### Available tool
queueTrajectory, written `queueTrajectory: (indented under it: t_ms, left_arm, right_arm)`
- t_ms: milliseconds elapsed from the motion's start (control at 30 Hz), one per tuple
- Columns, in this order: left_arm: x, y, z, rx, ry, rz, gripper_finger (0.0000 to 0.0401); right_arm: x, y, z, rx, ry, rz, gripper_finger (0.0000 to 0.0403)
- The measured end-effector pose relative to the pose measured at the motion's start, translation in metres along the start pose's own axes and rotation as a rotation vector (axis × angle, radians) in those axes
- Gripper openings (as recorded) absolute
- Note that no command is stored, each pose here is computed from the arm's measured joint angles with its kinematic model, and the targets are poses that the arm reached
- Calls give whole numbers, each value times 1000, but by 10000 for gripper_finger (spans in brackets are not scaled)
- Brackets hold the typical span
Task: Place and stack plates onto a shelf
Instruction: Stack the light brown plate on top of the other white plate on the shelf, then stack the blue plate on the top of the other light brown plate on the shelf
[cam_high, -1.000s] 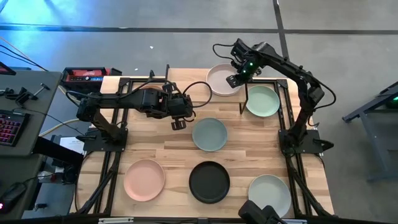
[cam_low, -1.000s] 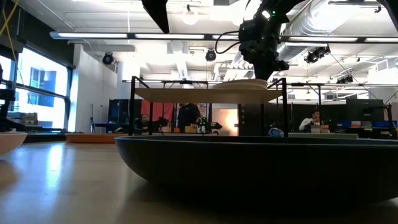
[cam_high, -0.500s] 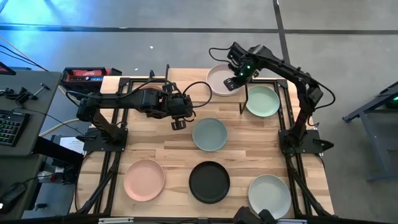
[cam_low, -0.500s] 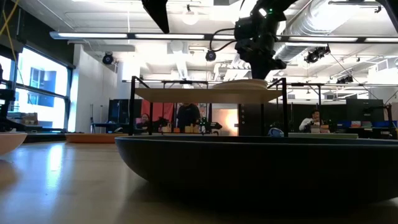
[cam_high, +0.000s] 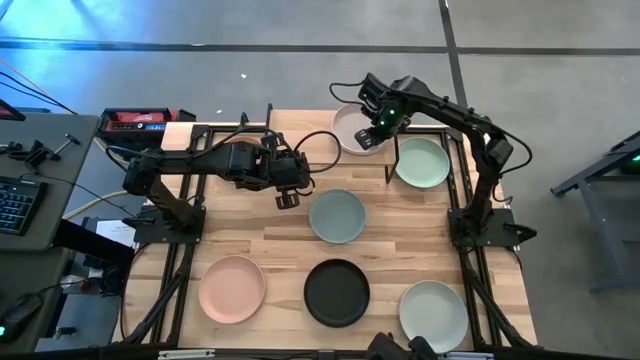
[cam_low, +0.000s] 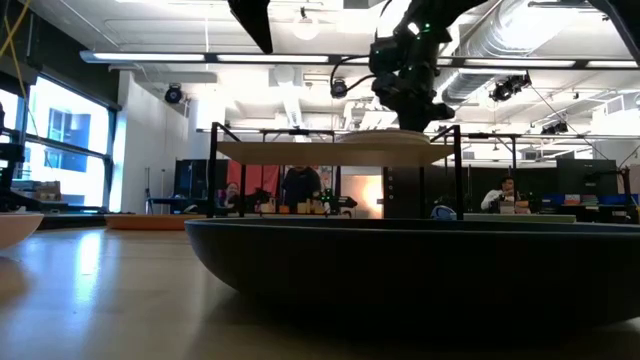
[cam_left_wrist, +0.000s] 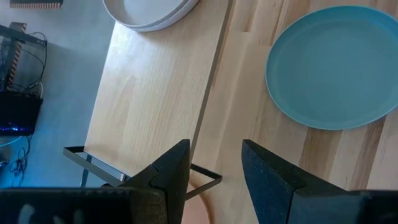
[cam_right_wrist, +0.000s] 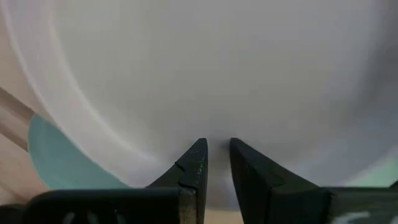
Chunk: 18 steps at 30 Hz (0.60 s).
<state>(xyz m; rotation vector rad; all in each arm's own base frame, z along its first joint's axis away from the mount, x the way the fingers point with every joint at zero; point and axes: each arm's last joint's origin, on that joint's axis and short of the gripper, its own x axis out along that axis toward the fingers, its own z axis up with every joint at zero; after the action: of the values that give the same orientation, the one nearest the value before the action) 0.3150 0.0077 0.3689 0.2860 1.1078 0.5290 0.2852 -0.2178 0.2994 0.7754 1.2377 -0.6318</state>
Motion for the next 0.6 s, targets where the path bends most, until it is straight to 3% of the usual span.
queueTrajectory:
  t_ms: [433, 600]
  left_arm:
    - [0, 0, 0, -3, 1, 0, 133]
    - [0, 0, -1, -71, 11, -8, 133]
  right_arm:
    - [-20, 1, -8, -29, -59, 0, 60]
    - [-32, 7, -16, -74, -73, 59, 60]
